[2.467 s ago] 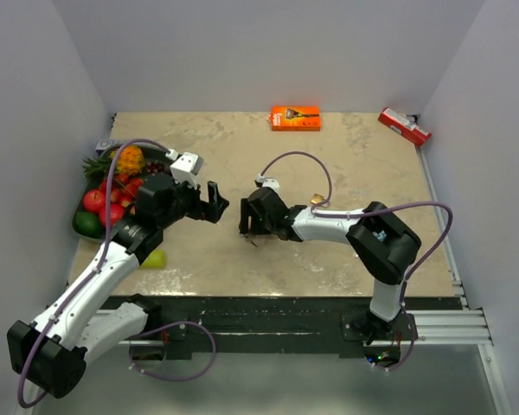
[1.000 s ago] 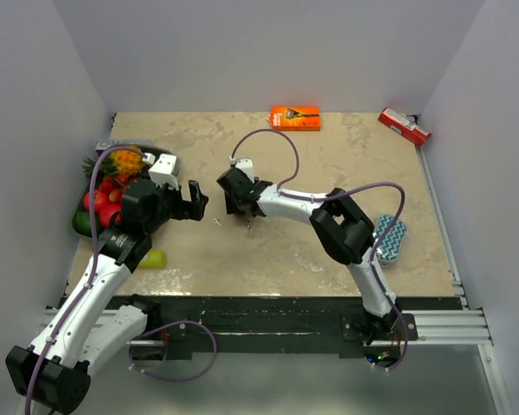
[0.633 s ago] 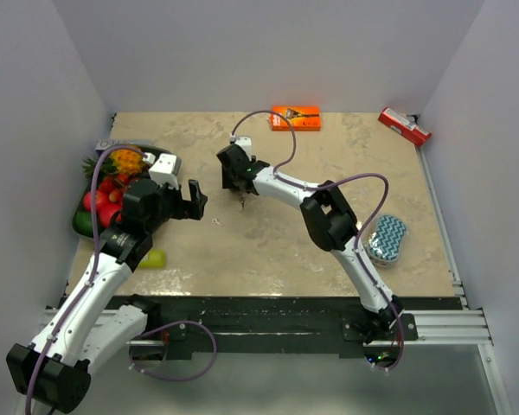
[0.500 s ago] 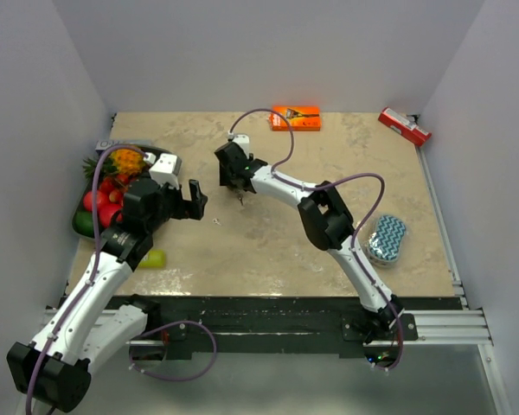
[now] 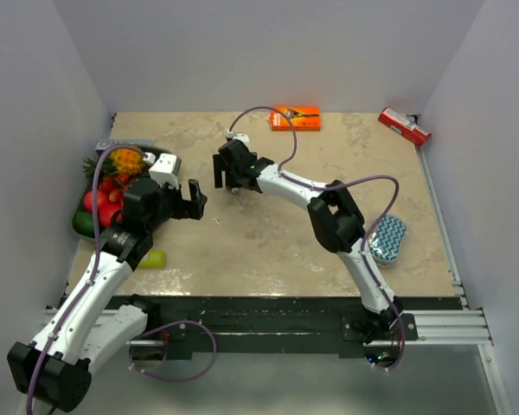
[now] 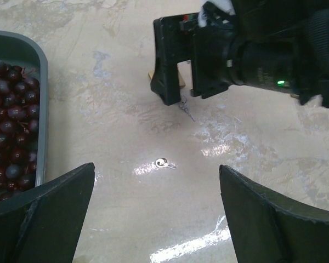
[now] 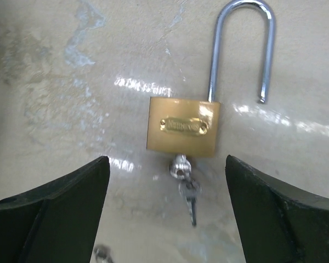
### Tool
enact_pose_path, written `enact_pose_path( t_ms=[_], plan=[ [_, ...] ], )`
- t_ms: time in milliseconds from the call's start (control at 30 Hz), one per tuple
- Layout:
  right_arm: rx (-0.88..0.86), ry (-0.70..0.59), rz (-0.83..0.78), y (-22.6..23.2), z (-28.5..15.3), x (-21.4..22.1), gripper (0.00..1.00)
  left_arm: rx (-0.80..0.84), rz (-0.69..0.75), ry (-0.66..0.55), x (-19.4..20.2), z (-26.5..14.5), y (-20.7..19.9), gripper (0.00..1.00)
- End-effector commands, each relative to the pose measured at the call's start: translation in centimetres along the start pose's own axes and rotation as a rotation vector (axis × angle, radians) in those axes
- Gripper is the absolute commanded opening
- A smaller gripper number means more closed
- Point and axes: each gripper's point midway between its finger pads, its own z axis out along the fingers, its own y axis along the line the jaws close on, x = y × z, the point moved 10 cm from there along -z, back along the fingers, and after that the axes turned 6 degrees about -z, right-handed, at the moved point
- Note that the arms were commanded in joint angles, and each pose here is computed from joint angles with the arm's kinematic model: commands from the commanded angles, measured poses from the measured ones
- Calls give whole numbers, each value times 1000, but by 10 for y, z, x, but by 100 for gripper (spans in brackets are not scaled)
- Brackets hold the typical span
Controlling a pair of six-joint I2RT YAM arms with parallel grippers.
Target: Unlock with the key
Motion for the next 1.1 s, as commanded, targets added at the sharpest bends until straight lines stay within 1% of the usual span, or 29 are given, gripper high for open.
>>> enact_pose_path(
  t_ms=[0, 33, 67, 100, 167, 200, 233, 300, 333, 367, 400, 433, 533, 733, 833, 867, 900, 933, 967, 1067],
  plan=[
    [-75, -181, 26, -8, -80, -61, 89, 4, 3, -37, -4, 0, 1, 99],
    [-63, -198, 36, -17, -87, -65, 89, 4, 5, -39, -5, 0, 1, 99],
    [-50, -199, 39, -28, -104, -61, 89, 4, 5, -39, -4, 0, 1, 99],
    [-20, -200, 44, -38, -110, -58, 89, 4, 5, -37, -4, 0, 1, 99],
    [40, -174, 64, -68, -124, -46, 89, 4, 5, -39, -4, 0, 1, 99],
    [68, -158, 75, -80, -127, -39, 89, 4, 5, -39, -4, 0, 1, 99],
    [128, -109, 87, -103, -125, -20, 89, 5, 6, -42, -5, 0, 1, 99],
    [161, -111, 132, -126, -139, -13, 88, 29, 7, -36, -4, -1, -1, 99],
    [203, -67, 151, -147, -136, 6, 88, 33, 7, -35, -4, -1, -1, 99],
    [214, -56, 170, -155, -138, 13, 88, 40, 8, -35, -4, 0, -1, 99],
    [219, -73, 188, -163, -148, 14, 88, 42, 8, -31, -3, 0, -1, 99],
    [250, -46, 202, -177, -146, 29, 87, 43, 8, -36, -4, -1, -1, 99],
    [272, -36, 230, -194, -152, 41, 86, 46, 9, -30, -3, 0, -2, 99],
    [309, 17, 210, -199, -139, 51, 81, 45, 8, -27, -2, 1, -1, 99],
    [348, 38, 202, -201, -131, 53, 75, 43, 8, -24, -2, 1, -1, 99],
    [332, 40, 190, -197, -127, 52, 72, 43, 10, -23, -2, 1, -1, 99],
    [306, 35, 177, -192, -126, 52, 71, 43, 10, -23, -2, 2, -1, 99],
    [246, 11, 132, -171, -124, 48, 71, 42, 8, -19, -1, 2, -1, 99],
    [255, 25, 76, -164, -119, 51, 71, 46, 8, -19, -1, 3, -1, 99],
    [310, 62, 26, -147, -112, 43, 73, 44, 8, -5, 1, 5, -1, 99]
  ],
)
